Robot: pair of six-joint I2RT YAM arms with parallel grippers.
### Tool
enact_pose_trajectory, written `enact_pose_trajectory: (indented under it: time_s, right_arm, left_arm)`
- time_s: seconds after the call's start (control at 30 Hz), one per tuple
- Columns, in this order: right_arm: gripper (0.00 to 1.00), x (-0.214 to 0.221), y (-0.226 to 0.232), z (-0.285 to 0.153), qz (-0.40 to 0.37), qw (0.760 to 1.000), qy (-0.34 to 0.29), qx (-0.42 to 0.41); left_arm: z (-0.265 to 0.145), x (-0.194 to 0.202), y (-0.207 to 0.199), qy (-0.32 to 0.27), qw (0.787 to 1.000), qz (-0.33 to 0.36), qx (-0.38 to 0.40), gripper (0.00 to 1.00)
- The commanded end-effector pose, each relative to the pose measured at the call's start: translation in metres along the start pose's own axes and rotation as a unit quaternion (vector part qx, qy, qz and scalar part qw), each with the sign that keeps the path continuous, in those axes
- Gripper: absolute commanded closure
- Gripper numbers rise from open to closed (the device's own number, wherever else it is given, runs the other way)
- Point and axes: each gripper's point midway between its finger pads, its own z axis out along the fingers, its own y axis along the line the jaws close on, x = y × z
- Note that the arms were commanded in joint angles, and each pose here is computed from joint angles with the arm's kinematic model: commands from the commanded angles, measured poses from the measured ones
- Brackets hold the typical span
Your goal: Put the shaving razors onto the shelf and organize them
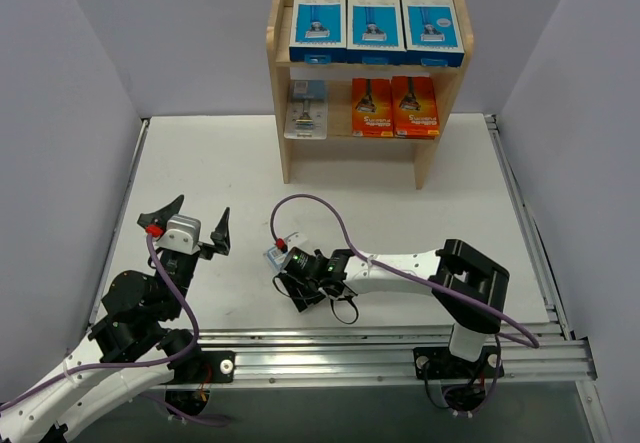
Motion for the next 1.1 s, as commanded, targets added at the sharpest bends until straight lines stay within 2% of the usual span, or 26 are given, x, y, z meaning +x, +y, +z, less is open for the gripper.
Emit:
enact_pose_trajectory:
  time_s: [0.0,0.2,0.6,0.7,0.87,0.93,1.03,1.07]
  right_arm:
    - [0.41,0.002,-0.005,0.002,-0.006,1.000,0.001,0.019]
    - [0.47,0.002,-0.013,0.006,-0.001,0.999,-0.004,0.037]
    - [0.51,0.009,-0.016,0.020,-0.005,0.999,0.012,0.053]
    - [0.59,0.011,-0.016,0.021,-0.006,0.998,0.014,0.053]
    - [0.91,0.008,-0.016,0.018,-0.001,0.998,0.010,0.055]
    - [1.00,0.005,-0.015,0.014,-0.001,0.999,0.006,0.053]
    - [1.00,0.000,-0.012,0.009,-0.002,0.999,0.002,0.046]
    - [1.00,-0.003,-0.012,0.007,0.000,0.999,-0.002,0.045]
  left_arm:
    - [0.001,-0.018,0.006,-0.020,1.000,-0.013,-0.008,0.06]
    - [0.001,-0.018,0.005,-0.020,1.000,-0.013,-0.007,0.06]
    - [0.002,-0.017,0.004,-0.018,1.000,-0.010,-0.005,0.06]
    - [0.002,-0.018,0.004,-0.018,1.000,-0.010,-0.004,0.06]
    - [0.002,-0.017,0.003,-0.018,1.000,-0.009,-0.002,0.06]
    - [0.002,-0.017,0.003,-0.018,1.000,-0.009,-0.002,0.06]
    - [0.002,-0.017,0.004,-0.018,1.000,-0.008,-0.003,0.06]
    - [0.002,-0.018,0.003,-0.019,1.000,-0.008,0.000,0.01]
